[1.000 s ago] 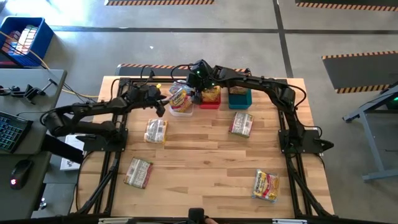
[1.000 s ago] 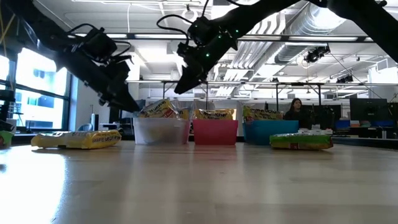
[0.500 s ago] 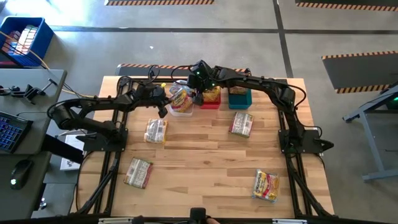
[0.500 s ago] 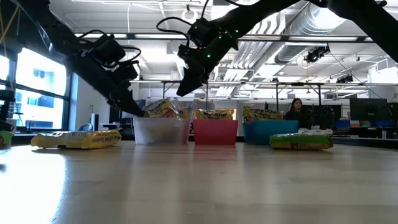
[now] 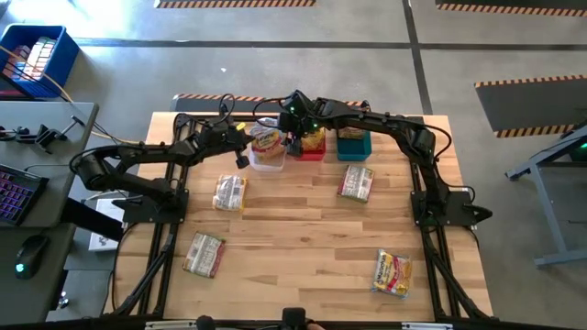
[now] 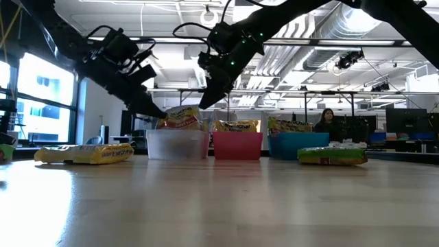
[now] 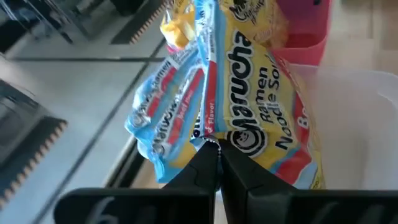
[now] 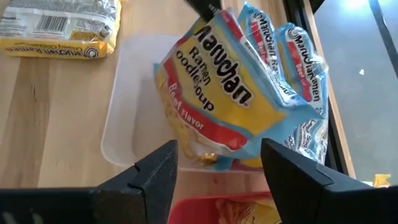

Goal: Sort Maruchan noodles
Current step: Put the blue noodle pack into the transparent bin

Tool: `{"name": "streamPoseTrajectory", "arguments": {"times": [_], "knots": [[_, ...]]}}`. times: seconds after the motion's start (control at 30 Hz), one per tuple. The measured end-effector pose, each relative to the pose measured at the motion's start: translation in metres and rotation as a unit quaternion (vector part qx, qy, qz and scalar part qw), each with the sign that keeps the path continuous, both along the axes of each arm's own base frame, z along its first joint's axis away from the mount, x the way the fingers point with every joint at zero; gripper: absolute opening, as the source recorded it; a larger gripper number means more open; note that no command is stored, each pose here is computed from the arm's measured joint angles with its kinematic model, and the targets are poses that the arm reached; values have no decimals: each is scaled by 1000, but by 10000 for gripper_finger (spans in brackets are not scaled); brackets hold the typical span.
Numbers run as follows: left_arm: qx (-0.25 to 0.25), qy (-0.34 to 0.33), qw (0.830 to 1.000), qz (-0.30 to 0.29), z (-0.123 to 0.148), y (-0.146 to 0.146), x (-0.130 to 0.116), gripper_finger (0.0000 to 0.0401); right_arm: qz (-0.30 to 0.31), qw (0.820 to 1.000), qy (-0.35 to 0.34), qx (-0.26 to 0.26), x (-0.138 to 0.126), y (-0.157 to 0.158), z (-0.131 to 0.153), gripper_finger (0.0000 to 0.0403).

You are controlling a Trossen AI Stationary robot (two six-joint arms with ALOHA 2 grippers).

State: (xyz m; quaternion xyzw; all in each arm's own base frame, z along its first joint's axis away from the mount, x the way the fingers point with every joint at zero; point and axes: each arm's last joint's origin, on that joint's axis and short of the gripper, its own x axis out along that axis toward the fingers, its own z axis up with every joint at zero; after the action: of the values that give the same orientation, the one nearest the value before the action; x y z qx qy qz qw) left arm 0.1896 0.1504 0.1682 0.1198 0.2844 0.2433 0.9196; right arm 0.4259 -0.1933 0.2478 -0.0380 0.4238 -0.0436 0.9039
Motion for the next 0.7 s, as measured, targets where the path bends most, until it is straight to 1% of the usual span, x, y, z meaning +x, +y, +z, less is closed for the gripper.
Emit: {"name": "streamPoseTrajectory", "arguments": {"times": [0.1,0.23,0.33,0.43,0.5,0.57,0.67,0.7], "knots": [[24,7,1000,-4,2,-1,2,1,5,1000,1,5,0,2,0,211],[53,4,999,1,5,-1,4,1,36,998,-9,41,1,6,-1,209],[62,-3,998,2,7,0,4,0,57,997,-26,45,6,11,-3,193],[62,-3,998,2,7,0,4,0,62,997,-42,24,12,16,-14,157],[61,-1,998,2,7,0,4,0,69,996,-63,11,15,18,-21,122],[59,1,998,0,6,-1,5,0,65,995,-73,10,16,18,-26,82],[59,1,998,-4,6,-3,6,0,50,996,-74,7,15,17,-32,24],[60,0,998,-4,6,-3,6,0,44,997,-68,6,14,17,-33,12]]}}
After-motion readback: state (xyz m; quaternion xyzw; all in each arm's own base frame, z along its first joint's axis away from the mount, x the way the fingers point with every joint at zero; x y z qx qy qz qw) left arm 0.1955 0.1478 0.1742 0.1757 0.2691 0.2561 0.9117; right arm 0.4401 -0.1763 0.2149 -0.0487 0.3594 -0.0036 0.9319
